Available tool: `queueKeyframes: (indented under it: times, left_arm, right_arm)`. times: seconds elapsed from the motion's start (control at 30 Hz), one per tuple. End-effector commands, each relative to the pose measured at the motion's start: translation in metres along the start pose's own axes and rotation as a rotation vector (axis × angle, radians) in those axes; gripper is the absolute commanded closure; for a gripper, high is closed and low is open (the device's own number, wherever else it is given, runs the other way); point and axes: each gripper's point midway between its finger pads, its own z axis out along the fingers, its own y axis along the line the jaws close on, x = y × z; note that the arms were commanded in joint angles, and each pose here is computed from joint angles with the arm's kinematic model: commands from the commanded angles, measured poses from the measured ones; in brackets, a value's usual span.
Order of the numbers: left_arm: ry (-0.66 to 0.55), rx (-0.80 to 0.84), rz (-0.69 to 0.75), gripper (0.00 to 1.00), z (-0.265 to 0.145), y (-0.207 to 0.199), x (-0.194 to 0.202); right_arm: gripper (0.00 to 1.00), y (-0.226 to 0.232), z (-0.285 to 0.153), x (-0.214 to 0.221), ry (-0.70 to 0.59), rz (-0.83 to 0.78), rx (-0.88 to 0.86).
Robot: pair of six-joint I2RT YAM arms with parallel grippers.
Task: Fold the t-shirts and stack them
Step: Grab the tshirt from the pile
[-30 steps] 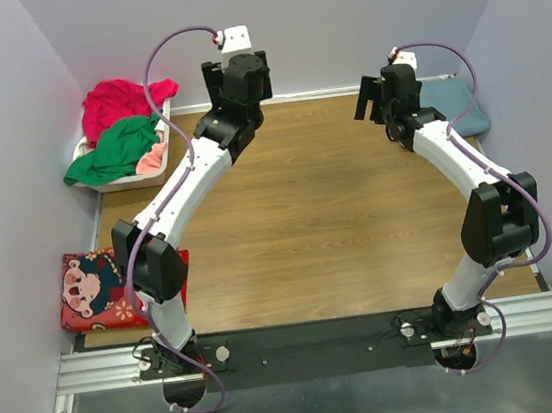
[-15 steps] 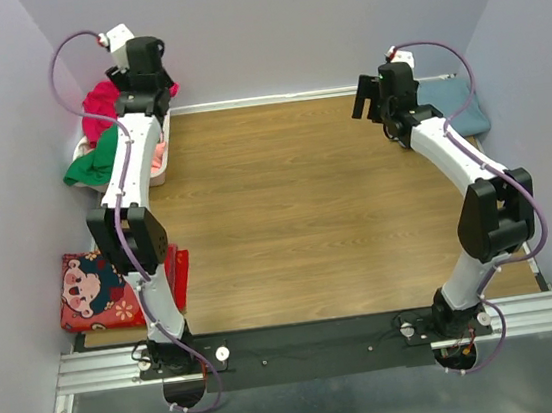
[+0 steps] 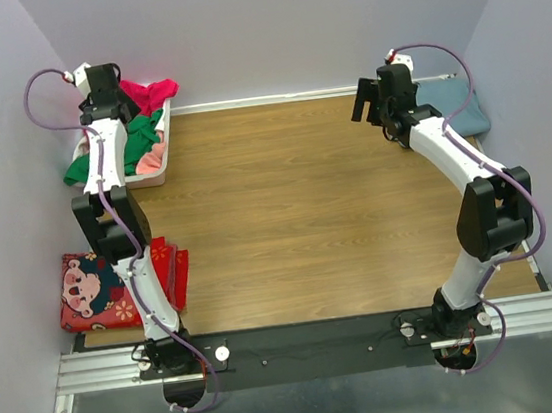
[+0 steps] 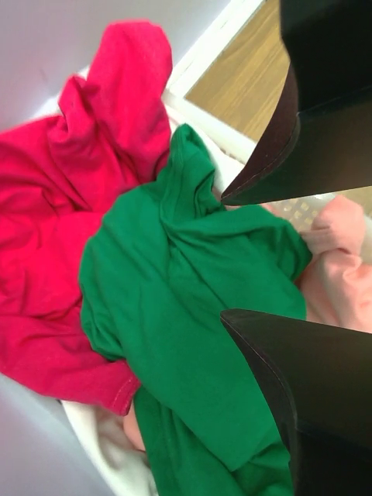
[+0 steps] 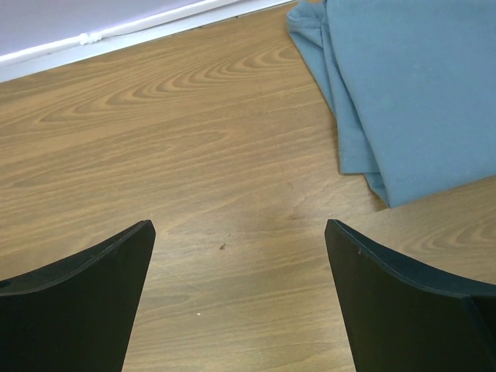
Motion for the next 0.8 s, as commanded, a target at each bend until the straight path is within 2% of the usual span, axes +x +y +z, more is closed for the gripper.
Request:
queueKeyframes:
  times: [0.0,0.2,0.6,0.77]
  left_arm:
    - [0.055,0.025,-0.037,0.35,0.018,0.007,0.009]
    - [0.144,-0.036,-0.062,0.37,0.04,0.03,0.044]
    - [0.205,-0.11,-0.078,0.4,0.059,0.051,0.082]
    - [0.237,-0.128,-0.083,0.5,0.065,0.056,0.099]
  right_arm:
    - [0.0,-0.003,0.006,0.02,0.049,0.004,0.018]
    - [0.0,-0.005,0.012,0.029,0.066,0.003,0.034]
    - [0.0,-0.001,0.021,0.02,0.053,-0.004,0.036]
    - [0.0,0.0,0.024,0.016,0.047,-0.007,0.035]
